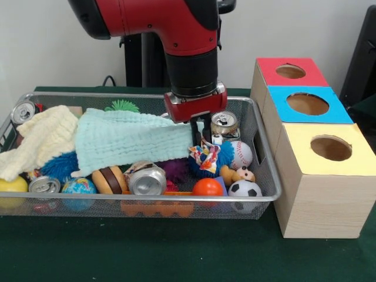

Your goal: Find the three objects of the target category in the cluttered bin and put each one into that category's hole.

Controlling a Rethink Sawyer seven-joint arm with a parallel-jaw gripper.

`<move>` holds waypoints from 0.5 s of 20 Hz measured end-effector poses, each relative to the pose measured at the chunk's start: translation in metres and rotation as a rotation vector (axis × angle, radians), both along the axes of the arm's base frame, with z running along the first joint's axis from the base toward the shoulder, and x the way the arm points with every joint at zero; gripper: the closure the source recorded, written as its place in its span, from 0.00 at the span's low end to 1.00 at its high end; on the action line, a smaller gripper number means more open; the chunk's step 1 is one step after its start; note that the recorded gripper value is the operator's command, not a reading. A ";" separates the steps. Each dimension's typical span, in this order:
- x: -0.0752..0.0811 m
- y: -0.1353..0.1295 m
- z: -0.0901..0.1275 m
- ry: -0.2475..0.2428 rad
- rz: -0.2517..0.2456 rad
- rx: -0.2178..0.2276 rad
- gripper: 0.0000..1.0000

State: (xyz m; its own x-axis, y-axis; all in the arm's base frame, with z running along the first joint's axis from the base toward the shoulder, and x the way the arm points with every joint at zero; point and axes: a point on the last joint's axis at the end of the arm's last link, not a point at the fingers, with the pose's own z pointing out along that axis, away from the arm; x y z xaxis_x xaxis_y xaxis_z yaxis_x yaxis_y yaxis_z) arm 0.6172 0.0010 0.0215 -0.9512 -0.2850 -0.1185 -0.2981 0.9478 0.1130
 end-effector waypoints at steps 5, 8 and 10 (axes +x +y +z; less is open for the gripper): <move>-0.005 0.011 0.008 0.017 -0.011 0.009 1.00; -0.008 0.018 0.013 0.029 -0.022 0.017 1.00; -0.009 0.022 0.015 0.034 -0.027 0.020 1.00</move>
